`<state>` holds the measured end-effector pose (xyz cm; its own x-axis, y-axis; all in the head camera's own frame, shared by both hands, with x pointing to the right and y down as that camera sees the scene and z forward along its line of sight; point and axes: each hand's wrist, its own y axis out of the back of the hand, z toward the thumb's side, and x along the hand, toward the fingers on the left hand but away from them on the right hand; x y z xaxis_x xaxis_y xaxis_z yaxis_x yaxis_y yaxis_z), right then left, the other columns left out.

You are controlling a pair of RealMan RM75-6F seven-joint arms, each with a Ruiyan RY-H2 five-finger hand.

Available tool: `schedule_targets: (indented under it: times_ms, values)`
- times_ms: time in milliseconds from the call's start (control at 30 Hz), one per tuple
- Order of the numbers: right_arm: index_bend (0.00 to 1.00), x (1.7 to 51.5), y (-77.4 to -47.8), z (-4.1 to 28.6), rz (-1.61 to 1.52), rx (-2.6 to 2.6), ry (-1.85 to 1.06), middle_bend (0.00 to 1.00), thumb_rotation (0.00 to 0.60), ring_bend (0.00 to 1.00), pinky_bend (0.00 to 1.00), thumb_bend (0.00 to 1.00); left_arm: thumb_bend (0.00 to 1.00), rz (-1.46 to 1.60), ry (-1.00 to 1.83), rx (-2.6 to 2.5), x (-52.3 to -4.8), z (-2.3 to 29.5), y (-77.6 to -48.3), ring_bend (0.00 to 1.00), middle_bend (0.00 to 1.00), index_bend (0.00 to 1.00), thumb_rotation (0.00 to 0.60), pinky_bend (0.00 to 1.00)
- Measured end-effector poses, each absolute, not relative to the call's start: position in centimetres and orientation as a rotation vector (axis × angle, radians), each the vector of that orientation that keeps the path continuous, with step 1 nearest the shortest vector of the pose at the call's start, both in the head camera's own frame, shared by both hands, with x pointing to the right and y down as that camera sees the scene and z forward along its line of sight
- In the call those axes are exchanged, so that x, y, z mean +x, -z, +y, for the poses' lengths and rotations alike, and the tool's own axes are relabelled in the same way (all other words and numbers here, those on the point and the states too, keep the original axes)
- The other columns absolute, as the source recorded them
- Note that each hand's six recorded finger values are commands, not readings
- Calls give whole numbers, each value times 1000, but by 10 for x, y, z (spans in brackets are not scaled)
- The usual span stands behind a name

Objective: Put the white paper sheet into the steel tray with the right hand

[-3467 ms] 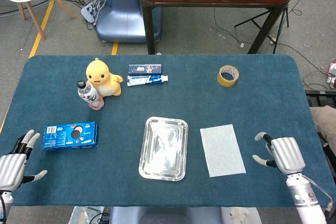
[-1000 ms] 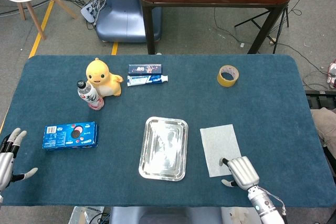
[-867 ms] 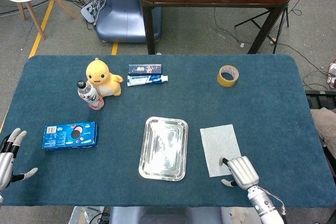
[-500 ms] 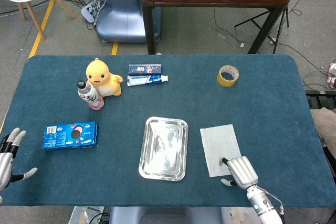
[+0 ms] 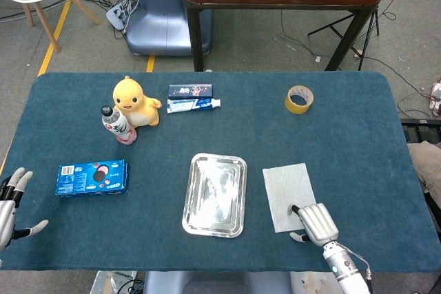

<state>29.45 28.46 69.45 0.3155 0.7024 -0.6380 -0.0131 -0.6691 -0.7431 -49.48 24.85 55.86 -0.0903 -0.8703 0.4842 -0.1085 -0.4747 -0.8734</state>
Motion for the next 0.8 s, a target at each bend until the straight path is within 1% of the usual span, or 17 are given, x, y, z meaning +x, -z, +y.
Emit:
schedule_targets:
  times_ms: [133, 233, 533, 800]
  values:
    - [452, 296, -697, 282, -612, -1923, -1408, 1000, 600, 1000, 1000, 6, 69, 1077, 1626, -1583, -495, 249, -559, 22, 10, 5, 600, 410]
    - [455, 296, -697, 281, -618, -1919, -1407, 1000, 600, 1000, 1000, 39, 69, 1079, 1626, -1582, -495, 249, -559, 22, 10, 5, 600, 410]
    - [478, 295, -695, 281, -644, -1923, -1381, 1000, 600, 1000, 1000, 193, 69, 1082, 1624, -1586, -495, 249, -559, 22, 11, 5, 600, 410]
    - [500, 295, -695, 280, -655, -1927, -1376, 1000, 600, 1000, 1000, 354, 68, 1073, 1643, -1590, -497, 249, -563, 22, 11, 5, 600, 409]
